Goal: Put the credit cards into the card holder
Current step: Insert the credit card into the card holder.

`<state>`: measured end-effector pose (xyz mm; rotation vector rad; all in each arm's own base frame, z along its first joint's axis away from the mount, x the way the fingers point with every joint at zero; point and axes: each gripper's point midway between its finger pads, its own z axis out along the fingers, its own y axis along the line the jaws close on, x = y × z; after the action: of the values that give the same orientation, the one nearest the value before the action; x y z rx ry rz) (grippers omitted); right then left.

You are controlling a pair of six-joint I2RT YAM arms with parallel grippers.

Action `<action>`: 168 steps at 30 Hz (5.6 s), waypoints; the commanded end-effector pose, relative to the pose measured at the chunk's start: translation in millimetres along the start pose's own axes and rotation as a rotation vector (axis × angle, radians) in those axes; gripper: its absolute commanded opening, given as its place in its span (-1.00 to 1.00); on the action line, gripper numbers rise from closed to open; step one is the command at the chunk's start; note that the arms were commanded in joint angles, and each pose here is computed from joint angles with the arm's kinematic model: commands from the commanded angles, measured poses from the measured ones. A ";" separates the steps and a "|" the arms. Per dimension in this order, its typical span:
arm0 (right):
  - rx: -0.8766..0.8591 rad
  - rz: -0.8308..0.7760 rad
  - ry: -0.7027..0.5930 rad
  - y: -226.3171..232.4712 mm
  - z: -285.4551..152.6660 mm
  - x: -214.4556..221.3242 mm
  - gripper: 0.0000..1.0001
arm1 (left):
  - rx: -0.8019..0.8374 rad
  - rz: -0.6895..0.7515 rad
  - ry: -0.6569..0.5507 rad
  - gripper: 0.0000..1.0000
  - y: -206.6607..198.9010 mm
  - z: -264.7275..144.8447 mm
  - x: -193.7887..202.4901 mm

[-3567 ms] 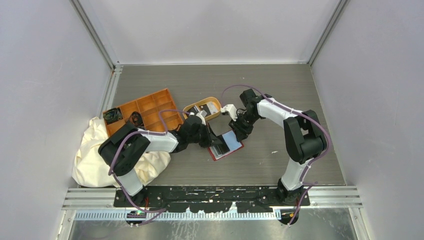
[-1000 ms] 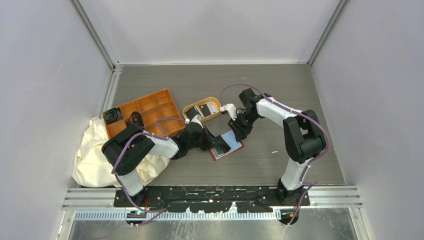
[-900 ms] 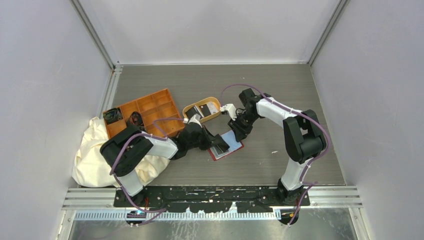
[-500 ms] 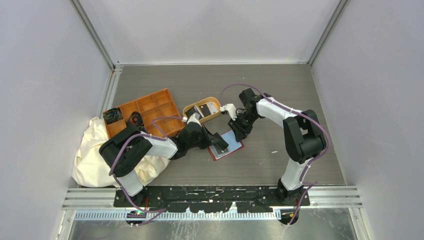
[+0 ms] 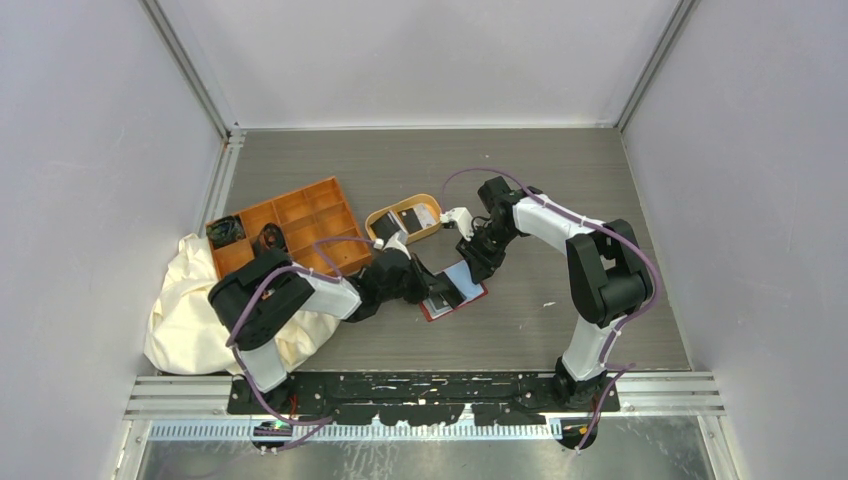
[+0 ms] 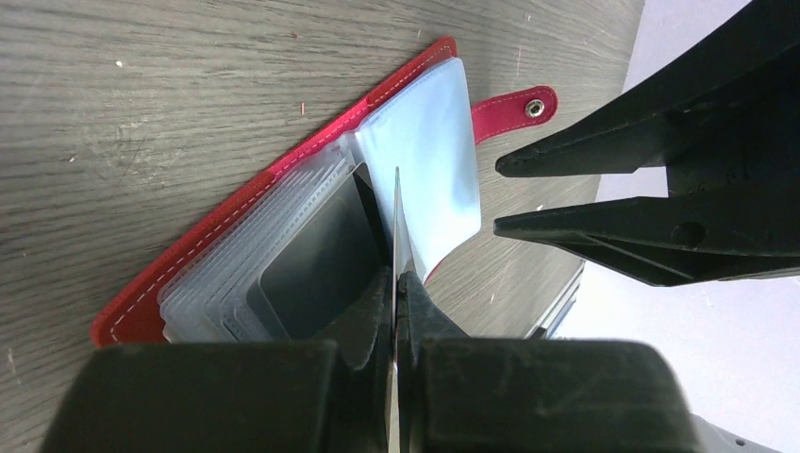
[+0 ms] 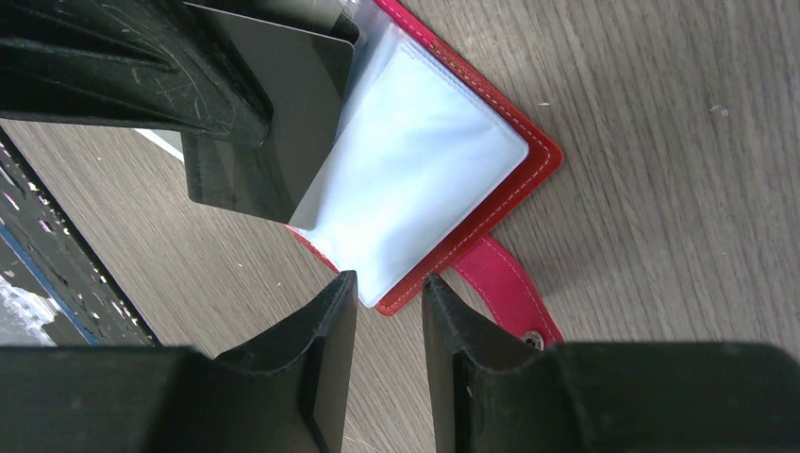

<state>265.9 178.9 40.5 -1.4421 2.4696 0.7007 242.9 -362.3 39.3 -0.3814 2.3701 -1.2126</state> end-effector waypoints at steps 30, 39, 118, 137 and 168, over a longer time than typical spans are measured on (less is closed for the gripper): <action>0.009 -0.018 -0.087 7.0 -19.9 -26.8 -0.21 | -0.003 -0.035 0.074 -0.94 28.6 17.2 -1.1; -0.063 -0.215 -0.263 51.9 -33.4 -51.8 -0.20 | 0.020 -0.047 0.091 -0.75 31.6 17.3 -0.2; 0.220 -0.005 -0.111 -18.2 7.7 -32.8 -0.73 | -0.088 -0.218 0.406 -1.00 51.5 9.4 37.8; 0.188 0.015 -0.117 -10.3 9.9 -36.7 -0.73 | -0.200 -0.012 0.359 -0.76 33.9 -12.2 13.2; -0.098 -0.542 -0.271 83.1 -8.6 -6.8 -0.11 | -0.081 0.080 0.473 -0.66 19.9 -36.1 80.9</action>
<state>205.9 210.7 70.3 -1.6508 1.9611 0.8996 167.5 -369.0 29.3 -0.0780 2.7565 -1.3270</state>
